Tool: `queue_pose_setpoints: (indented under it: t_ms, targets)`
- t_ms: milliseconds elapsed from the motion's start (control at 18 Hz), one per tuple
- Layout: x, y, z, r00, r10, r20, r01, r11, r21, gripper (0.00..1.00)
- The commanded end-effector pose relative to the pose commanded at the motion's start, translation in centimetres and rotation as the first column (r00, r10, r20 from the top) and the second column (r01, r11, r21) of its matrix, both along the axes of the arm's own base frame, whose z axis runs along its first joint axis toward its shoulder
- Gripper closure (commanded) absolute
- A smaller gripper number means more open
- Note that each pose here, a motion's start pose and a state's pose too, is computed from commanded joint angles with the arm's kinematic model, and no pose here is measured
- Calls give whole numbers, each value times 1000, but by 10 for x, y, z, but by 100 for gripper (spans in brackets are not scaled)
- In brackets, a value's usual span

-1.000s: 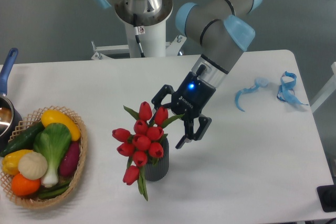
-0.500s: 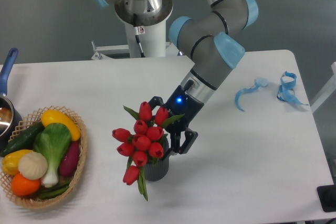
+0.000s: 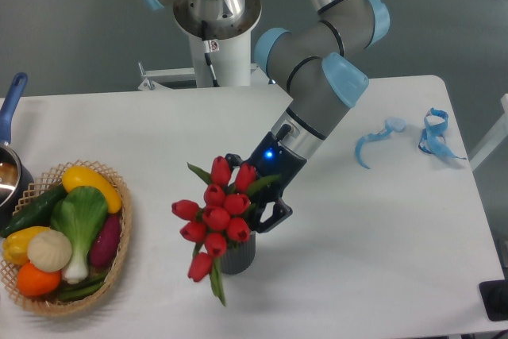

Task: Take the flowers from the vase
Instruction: 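Lift the gripped tulips up out of the grey vase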

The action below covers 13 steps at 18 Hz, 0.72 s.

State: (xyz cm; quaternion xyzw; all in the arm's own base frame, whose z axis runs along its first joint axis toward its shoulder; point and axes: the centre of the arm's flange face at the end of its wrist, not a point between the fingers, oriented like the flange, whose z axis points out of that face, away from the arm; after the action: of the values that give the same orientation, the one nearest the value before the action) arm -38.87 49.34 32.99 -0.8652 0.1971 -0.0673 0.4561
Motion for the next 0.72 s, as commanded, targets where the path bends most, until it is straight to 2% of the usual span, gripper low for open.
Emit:
queue_pose_setpoints:
  t_ms: [333,722]
  targets:
    - [1,-2,16,999,24,35,-25,999,24,72]
    - [8,-6,95,989,126,83,-130,990,51,72]
